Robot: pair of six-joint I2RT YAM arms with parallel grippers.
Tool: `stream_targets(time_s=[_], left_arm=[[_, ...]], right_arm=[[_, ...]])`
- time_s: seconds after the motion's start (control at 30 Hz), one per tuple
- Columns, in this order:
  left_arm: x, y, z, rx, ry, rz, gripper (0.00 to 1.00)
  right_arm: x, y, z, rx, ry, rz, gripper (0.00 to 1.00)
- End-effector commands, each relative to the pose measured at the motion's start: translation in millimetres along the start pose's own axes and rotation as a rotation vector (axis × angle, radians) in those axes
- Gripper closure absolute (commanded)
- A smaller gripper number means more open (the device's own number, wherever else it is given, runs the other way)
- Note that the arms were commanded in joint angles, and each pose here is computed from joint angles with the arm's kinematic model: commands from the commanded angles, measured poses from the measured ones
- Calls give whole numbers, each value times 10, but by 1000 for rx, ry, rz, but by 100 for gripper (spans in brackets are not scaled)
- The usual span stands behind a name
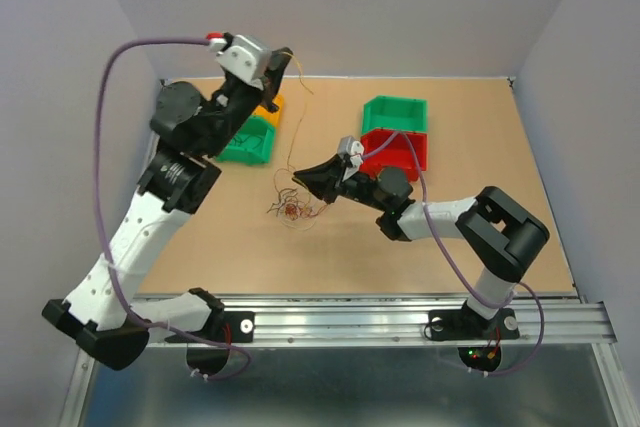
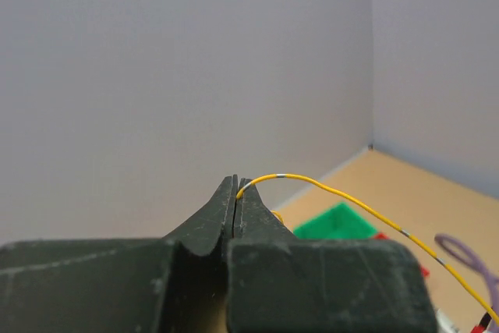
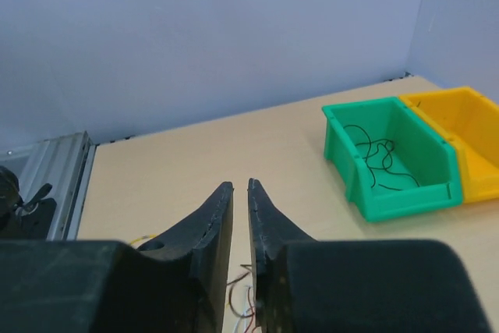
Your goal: Untangle the cables
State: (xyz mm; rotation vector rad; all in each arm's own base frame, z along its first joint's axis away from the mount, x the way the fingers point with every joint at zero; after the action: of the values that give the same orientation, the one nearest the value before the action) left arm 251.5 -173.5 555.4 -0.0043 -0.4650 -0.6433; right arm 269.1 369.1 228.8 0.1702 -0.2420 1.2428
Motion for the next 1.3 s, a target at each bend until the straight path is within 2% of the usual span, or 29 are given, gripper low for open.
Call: stream_targets(time_s=[0.0, 0.07, 0.1, 0.23, 0.3, 0.33, 0.43, 0.5, 0.53, 0.67, 0.73, 0.8, 0.93, 1.1, 1.13, 1.23, 1.27], left_arm=[[8, -9, -271, -1, 50, 8, 100], [39, 4, -577, -9, 134, 34, 100], [50, -1, -780, -2, 181, 37, 100], [12, -7, -1285, 3, 287, 56, 100], [-8, -17, -1429, 2, 317, 55, 100], [-42, -27, -1524, 2, 335, 56, 100], [-98, -8, -1549, 5, 319, 70, 100], [-135, -13, -1525, 5, 314, 68, 100], [-176, -22, -1462, 1, 305, 62, 100], [-323, -32, -1238, -5, 264, 55, 100], [-411, -26, -1089, -6, 236, 59, 100], [-473, -23, -992, -8, 220, 63, 100], [-593, -4, -821, -11, 182, 76, 100], [-617, -71, -824, -34, 187, 36, 100], [-619, -77, -807, -37, 183, 34, 100], [-617, -68, -810, -35, 185, 38, 100], [-618, -59, -810, -33, 186, 44, 100]], right_arm=[[-87, 85, 172, -55, -59, 20, 81], [-122, 117, 209, -58, -64, 26, 86], [-136, 110, 220, -59, -66, 18, 94], [-192, 142, 256, -59, -75, 19, 93], [-210, 153, 286, -57, -79, 18, 84], [-233, 144, 317, -59, -85, 1, 67], [-325, 79, 350, -64, -90, -78, 43], [-375, 74, 352, -100, -85, -85, 37], [-419, 92, 345, -108, -79, -87, 30], [-475, 21, 369, -134, -50, -149, 22], [-497, -6, 298, -145, -5, -160, 20], [-504, 64, 250, -181, 20, -100, 18], [-441, 377, 185, -167, 52, 162, 14], [-256, 312, 122, -101, 63, 168, 14], [-227, 280, 1, -84, 87, 159, 14], [-87, 242, -15, -76, 79, 179, 21], [-25, 209, -68, -69, 85, 178, 27]])
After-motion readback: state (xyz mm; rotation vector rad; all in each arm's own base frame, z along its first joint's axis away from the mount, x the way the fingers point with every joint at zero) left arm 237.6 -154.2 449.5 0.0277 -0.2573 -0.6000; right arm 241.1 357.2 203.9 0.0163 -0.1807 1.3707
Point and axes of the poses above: each gripper's point midway between its finger pads, its own x axis out along the fingers, its own y axis along the line the jaws close on, z = x × y, the point moved 4 cm from there along -x, back along the fingers, and after that the axes turned 4 degrees about -x, right-handed, at the moved point
